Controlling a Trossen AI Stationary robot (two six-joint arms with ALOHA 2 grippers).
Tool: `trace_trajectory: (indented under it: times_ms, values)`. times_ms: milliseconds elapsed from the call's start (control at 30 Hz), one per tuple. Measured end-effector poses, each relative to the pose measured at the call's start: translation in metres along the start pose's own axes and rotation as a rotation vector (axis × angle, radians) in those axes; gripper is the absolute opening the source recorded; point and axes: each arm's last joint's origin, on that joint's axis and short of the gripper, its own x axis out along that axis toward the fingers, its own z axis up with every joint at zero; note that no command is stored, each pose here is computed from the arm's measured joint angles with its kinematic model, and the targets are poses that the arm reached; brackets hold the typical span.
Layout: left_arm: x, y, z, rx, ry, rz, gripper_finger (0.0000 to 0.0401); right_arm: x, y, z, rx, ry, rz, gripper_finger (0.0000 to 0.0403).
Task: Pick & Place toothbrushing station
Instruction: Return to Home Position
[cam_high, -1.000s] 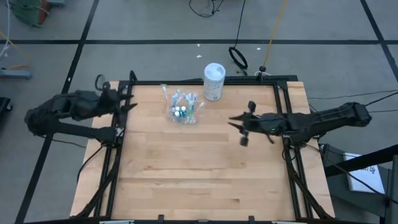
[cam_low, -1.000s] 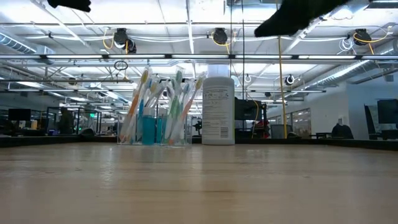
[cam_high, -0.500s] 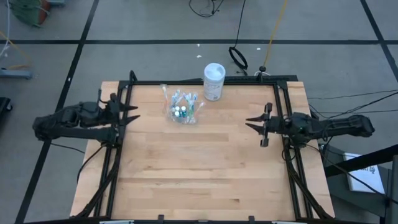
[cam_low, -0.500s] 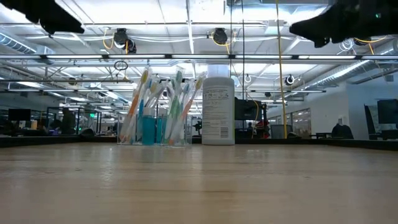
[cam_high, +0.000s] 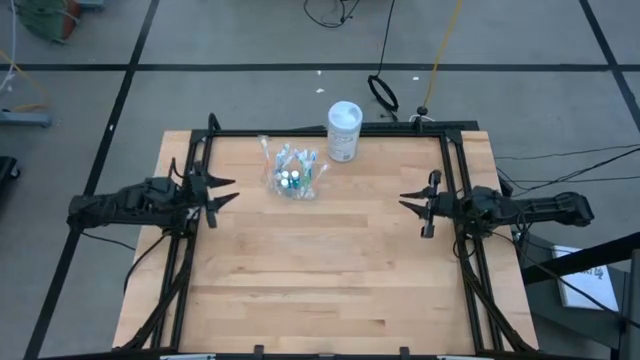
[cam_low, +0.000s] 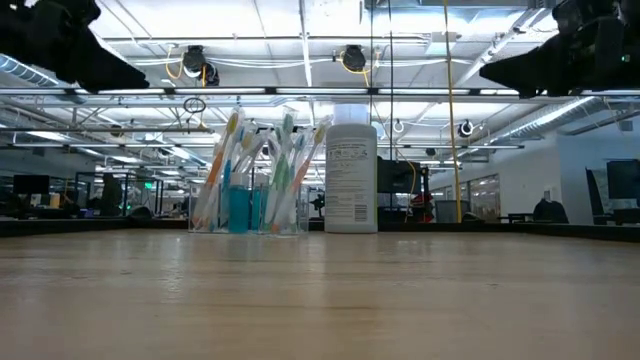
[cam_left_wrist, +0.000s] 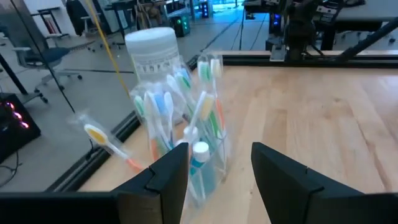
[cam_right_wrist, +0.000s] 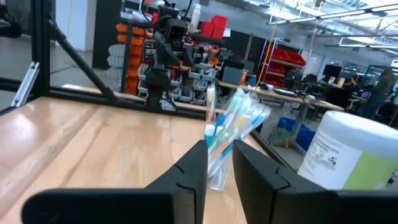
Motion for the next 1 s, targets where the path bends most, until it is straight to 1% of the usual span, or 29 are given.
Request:
trace_trajectory:
  times_ms: [100,233,367,500,633,700,800,1000]
  values:
    - [0.006,-0.002,-0.009,-0.013,-0.033,0.0,0.0182,0.0,0.002,-0.006,-0.004,0.017,0.004,0.0066]
    - [0.013,-0.006,-0.013,-0.021,-0.119,-0.016,0.0182,0.0,0.003,-0.012,-0.009,0.031,0.007,0.0066]
    - [0.017,-0.009,-0.017,0.064,-0.17,-0.065,0.0182,0.0,0.004,-0.016,-0.011,0.045,0.01,0.0066]
    - [0.023,-0.012,-0.026,0.09,-0.192,-0.075,0.0182,0.0,0.004,-0.017,-0.006,0.05,0.011,0.0066]
    - [0.033,-0.018,-0.046,0.148,-0.176,-0.114,0.0182,0.0,0.004,-0.017,0.085,0.054,0.009,0.0066]
    - [0.036,-0.019,-0.053,0.14,-0.199,-0.099,0.0182,0.0,0.004,-0.018,0.103,0.058,0.01,0.0066]
    - [0.039,-0.019,-0.057,0.117,-0.258,-0.054,0.0182,0.0,0.005,-0.021,0.087,0.092,0.017,0.0066]
    - [0.039,-0.018,-0.057,0.122,-0.241,-0.02,0.0182,-0.001,0.006,-0.025,0.153,0.133,0.019,0.0066]
